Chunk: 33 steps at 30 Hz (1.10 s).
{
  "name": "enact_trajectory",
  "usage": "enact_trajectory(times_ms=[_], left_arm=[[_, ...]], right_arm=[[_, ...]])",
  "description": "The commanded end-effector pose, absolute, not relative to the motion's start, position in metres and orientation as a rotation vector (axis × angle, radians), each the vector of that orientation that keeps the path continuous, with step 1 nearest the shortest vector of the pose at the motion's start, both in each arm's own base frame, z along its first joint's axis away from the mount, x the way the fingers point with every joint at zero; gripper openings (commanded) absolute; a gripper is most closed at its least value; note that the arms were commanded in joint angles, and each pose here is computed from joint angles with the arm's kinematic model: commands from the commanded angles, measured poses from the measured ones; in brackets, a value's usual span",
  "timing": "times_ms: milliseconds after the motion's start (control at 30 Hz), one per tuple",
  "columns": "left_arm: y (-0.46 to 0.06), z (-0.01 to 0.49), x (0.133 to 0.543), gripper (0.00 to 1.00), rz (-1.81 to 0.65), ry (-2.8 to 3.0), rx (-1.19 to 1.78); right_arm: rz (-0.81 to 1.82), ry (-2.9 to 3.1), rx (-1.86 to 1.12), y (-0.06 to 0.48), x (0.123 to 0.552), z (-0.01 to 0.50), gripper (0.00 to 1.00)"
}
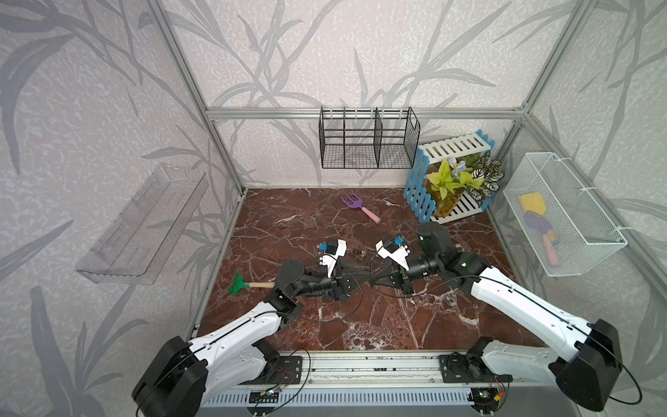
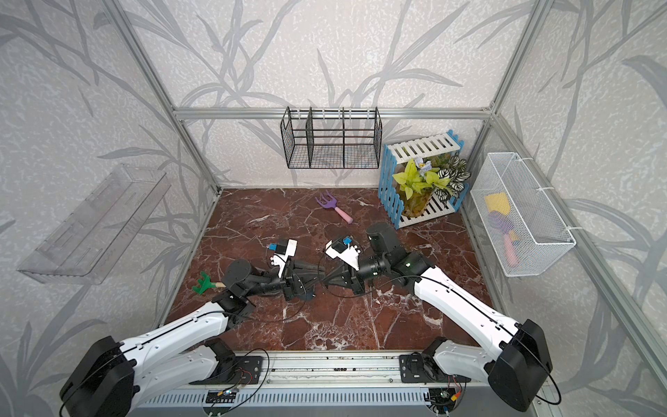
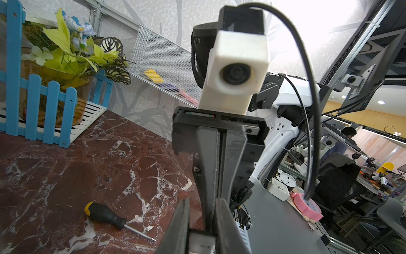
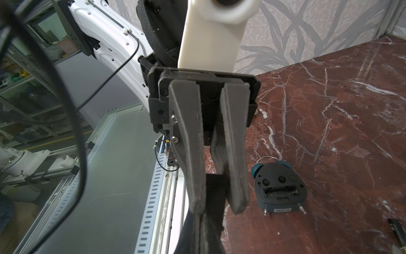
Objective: Remove the battery from the alarm
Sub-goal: Pick up the cover from the center of the board.
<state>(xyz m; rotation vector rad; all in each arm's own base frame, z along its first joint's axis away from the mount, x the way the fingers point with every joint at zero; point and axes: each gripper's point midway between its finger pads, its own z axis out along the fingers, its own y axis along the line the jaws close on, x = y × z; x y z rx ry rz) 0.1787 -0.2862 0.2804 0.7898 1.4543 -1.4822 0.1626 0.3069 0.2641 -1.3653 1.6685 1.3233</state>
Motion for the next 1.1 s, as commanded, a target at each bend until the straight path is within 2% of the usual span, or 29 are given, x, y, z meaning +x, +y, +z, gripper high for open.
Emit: enact_trajectory(times_ms=[0,200,233,333,467,633,800,1067], left_arm=[[-0.287,0.303,0.180,0.12,-1.474,1.397,0.783],[-0.279,0.303,0.203,0.10,-1.403,1.471,0.630],[-0.276,0.303,0.210,0.10,-1.385,1.495,0.567],[-0.267,0.300,0.233,0.11,-1.375,1.583,0.356],[-0.257,0.296,0.259,0.11,-1.389,1.654,0.086],[-0.255,0.287,0.276,0.11,-1.332,1.734,-0.016],[-0.253,0.285,0.277,0.10,-1.308,1.741,-0.020],[-0.252,0.283,0.279,0.10,-1.308,1.740,-0.039]], right_arm=[[1.286,1.632,-1.349,0.309,0.169,0.276,0.05],[1.099,1.677,-1.221,0.294,0.185,0.276,0.36],[1.028,1.674,-1.165,0.286,0.191,0.277,0.45],[0.890,1.642,-1.018,0.270,0.205,0.283,0.56],[0.608,1.603,-1.065,0.284,0.203,0.274,0.57],[0.401,1.682,-0.963,0.294,0.229,0.271,0.56],[0.348,1.697,-0.919,0.304,0.239,0.275,0.44],[0.420,1.695,-0.932,0.324,0.239,0.274,0.28]])
